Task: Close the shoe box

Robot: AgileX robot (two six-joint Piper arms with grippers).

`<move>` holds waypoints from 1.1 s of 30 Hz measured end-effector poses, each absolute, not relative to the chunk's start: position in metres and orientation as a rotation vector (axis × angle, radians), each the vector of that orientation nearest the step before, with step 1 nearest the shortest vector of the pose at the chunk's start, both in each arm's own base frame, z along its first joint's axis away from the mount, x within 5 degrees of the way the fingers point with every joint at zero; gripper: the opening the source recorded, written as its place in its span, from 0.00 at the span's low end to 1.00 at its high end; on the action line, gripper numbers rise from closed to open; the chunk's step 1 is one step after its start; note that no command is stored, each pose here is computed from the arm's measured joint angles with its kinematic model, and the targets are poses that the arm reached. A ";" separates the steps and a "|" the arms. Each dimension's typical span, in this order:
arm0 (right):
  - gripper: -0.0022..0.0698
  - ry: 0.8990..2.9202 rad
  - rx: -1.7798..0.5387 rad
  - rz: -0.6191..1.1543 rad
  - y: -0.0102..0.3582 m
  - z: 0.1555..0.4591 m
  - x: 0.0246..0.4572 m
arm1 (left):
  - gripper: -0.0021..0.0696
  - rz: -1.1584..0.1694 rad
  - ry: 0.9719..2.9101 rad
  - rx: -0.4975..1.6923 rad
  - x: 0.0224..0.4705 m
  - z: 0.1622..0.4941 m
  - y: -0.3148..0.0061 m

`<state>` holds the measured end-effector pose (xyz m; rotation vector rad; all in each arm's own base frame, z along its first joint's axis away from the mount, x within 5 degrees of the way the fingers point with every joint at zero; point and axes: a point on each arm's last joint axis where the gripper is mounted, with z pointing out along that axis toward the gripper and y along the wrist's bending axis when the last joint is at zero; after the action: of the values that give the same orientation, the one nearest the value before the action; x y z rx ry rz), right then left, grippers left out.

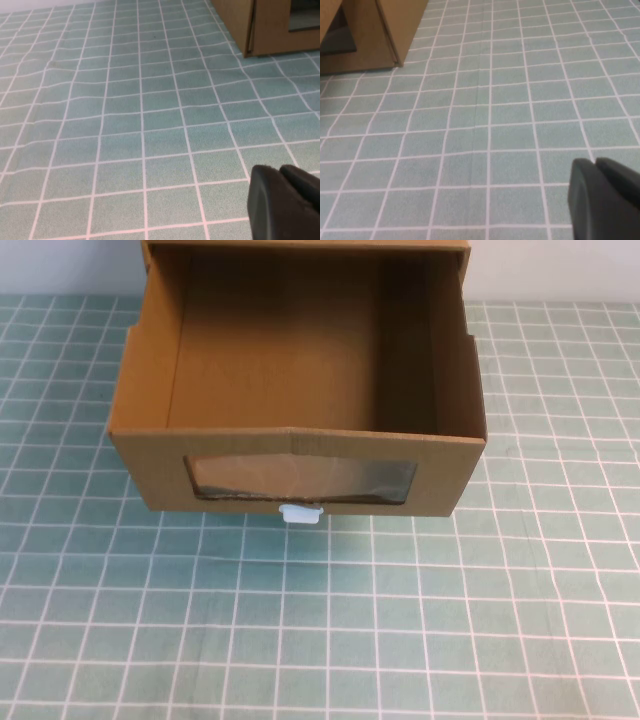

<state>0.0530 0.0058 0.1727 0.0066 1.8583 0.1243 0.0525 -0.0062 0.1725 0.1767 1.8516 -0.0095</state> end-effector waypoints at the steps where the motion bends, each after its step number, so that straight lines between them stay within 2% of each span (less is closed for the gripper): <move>1: 0.01 1.858 0.007 0.124 0.006 0.173 0.053 | 0.02 -0.009 1.852 0.177 0.053 0.172 -0.006; 24: 0.01 1.858 0.007 0.124 0.006 0.173 0.053 | 0.02 -0.019 1.852 0.171 0.053 0.172 -0.007; 29: 0.01 1.858 0.007 0.124 0.006 0.173 0.053 | 0.02 -0.108 1.844 0.085 0.053 0.174 -0.008; 33: 0.01 1.858 0.007 0.124 0.006 0.173 0.053 | 0.02 -0.228 1.820 -0.021 0.053 0.176 -0.011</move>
<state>0.0530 0.0058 0.1727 0.0066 1.8583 0.1243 0.0531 -0.0105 0.1765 -0.0213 1.8198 -0.2281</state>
